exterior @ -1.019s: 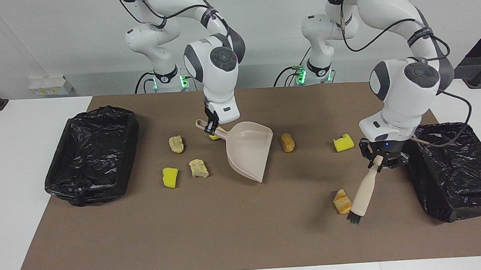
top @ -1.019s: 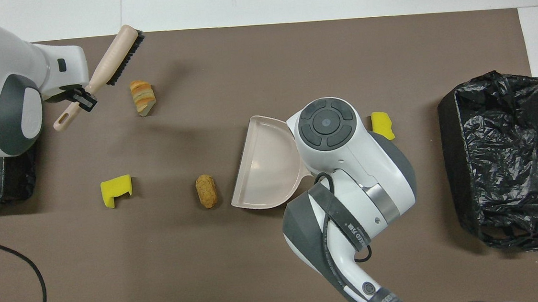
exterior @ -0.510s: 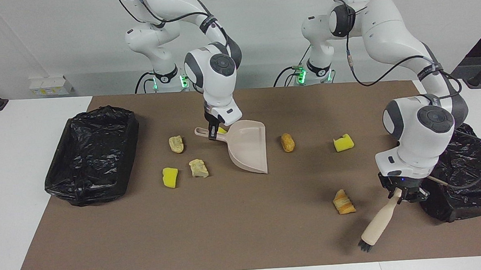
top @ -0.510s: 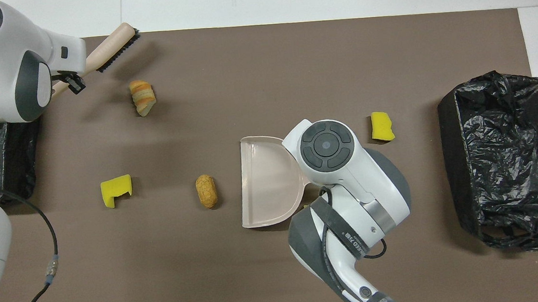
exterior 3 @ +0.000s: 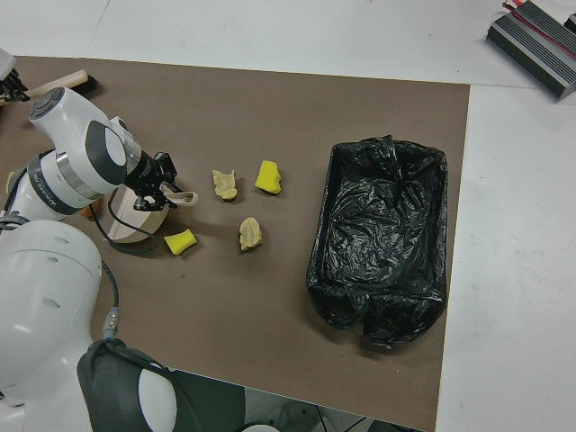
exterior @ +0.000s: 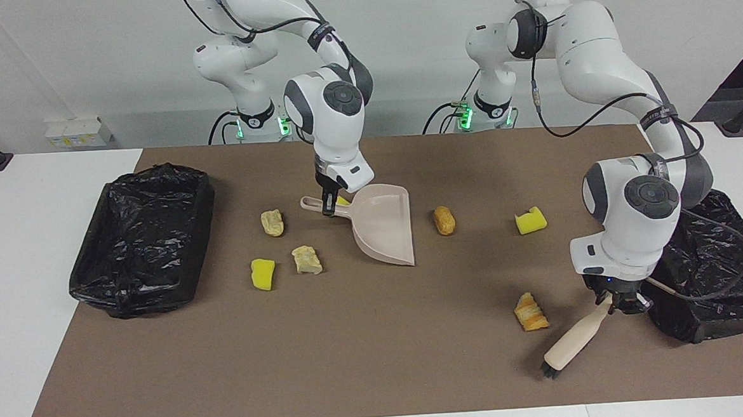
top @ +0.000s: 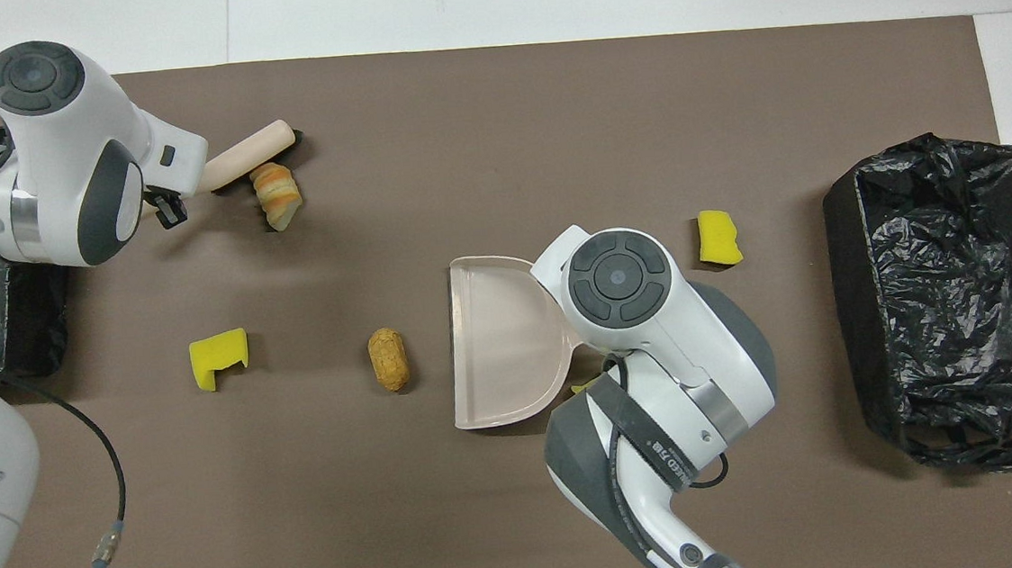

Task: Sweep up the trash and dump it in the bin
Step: 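Sweep the bread and sponge toward the dustpan with the left gripper's brush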

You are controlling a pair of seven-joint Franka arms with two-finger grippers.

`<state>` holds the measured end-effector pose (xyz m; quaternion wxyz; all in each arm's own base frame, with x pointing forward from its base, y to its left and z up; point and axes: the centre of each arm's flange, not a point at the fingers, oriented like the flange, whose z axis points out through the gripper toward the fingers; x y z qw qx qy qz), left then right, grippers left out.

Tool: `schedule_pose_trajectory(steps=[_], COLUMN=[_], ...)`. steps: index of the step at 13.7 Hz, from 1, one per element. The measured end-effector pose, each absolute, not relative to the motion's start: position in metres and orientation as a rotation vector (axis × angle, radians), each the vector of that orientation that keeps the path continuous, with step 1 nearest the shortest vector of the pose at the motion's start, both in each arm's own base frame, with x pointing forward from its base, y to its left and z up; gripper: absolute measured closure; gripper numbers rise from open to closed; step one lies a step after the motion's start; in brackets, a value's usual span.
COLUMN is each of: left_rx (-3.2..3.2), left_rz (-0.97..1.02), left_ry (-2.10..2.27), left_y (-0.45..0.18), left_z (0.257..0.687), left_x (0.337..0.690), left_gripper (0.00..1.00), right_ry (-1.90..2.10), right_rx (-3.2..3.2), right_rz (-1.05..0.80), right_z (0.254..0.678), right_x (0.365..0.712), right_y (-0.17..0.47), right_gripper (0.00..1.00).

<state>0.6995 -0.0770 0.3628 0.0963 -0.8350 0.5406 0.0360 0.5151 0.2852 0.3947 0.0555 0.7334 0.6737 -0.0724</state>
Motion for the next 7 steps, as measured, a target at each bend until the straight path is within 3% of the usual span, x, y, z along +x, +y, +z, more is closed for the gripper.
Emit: schedule_pose_trajectory(steps=[7], left_rx=[-2.485], left_rz=[0.351], left_ry=[1.655], left_y=[-0.134], left_z=[0.367], left_x=[0.562], left_gripper=[0.74], right_ry=[2.045], right_rx=[2.226], right_rz=[-0.221], right_z=[0.394], right_x=[0.515], right_y=[0.285], right_gripper=[0.67])
